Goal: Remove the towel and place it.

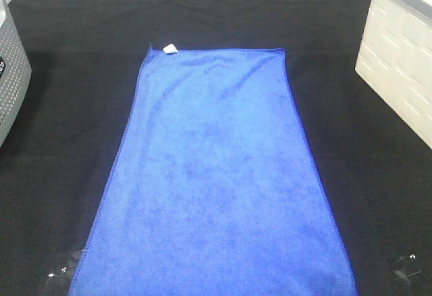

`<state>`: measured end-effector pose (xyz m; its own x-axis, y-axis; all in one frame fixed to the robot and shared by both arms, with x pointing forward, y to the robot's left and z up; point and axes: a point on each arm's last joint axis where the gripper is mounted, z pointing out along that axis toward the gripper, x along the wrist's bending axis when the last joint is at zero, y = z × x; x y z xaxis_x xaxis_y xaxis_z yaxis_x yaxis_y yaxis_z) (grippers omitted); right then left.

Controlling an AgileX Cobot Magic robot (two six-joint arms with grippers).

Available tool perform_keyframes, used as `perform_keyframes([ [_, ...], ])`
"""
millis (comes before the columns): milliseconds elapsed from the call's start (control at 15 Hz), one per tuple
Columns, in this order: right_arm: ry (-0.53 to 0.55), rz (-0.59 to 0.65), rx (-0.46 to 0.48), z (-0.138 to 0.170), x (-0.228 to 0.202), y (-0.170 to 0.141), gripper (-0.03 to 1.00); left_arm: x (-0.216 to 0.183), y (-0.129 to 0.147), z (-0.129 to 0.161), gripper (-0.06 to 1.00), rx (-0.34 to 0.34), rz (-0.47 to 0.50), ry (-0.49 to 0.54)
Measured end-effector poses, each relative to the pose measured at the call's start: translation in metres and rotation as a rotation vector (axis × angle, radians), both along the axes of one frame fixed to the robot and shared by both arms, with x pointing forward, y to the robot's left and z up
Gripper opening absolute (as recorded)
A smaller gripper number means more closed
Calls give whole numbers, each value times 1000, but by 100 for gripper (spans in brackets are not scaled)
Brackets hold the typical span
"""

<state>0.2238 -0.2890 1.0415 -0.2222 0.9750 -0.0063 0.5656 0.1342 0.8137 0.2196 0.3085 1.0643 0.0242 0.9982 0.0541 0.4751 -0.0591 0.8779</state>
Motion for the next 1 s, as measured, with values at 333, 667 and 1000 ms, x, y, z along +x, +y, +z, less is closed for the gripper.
perform_keyframes([
  [333,-65,24,2,-4,10,2,76,13,-7,-10,71,-38,-53,-32],
  [667,-65,25,2,-4,10,2,76,14,-7,-11,71,-39,-53,-38],
  [1000,-65,25,1,-4,10,2,76,14,-6,-11,71,-24,56,-41],
])
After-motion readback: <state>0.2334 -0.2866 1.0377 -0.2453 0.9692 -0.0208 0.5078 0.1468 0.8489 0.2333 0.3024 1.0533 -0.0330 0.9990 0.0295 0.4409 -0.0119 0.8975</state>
